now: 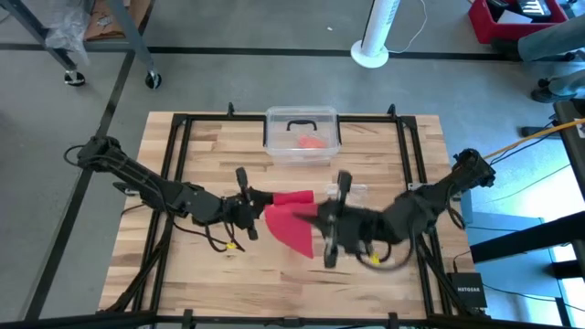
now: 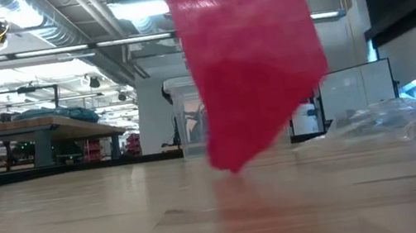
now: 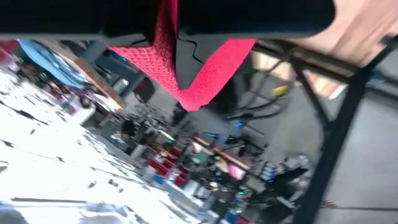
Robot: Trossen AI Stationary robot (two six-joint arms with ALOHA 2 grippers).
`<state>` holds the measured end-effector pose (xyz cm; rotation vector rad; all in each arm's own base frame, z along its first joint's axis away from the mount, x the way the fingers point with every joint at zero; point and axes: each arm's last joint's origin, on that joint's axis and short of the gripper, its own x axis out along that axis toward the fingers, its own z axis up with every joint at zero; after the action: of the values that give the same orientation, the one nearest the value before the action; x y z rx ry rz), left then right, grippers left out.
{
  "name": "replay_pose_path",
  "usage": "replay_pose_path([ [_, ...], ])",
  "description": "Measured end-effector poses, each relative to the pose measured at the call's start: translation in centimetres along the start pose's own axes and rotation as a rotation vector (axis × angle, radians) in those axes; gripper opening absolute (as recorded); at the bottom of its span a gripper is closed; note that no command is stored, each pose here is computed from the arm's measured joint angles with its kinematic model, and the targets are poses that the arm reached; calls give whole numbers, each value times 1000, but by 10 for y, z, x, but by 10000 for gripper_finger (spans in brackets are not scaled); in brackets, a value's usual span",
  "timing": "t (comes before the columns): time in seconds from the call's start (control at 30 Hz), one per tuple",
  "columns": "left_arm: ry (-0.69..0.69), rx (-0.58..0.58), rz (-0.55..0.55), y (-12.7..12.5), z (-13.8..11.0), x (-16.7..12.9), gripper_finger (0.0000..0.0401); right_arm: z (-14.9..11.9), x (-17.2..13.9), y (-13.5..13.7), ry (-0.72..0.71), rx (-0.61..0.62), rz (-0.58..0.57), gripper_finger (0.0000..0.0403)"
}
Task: Roll bandage
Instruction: Roll the red bandage
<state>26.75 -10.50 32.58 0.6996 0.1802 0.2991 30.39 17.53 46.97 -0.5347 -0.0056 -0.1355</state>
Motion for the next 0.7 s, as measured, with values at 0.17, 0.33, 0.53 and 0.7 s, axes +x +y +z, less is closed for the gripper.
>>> replay_pose_path([
  [0.17, 13, 59, -18, -9, -2, 3, 4, -8, 13, -22, 55, -3, -58, 4],
  [0.33, -18, 101, -46, -16, 4, -5, 4, -20, 20, -43, 123, 17, -91, 4],
  [0.53, -56, 137, -72, -22, 10, -14, 4, -48, 35, -66, 230, 117, -50, 4],
  [0.7, -88, 139, -82, -25, 16, -20, 4, -82, 47, -83, 371, 235, -15, 4],
])
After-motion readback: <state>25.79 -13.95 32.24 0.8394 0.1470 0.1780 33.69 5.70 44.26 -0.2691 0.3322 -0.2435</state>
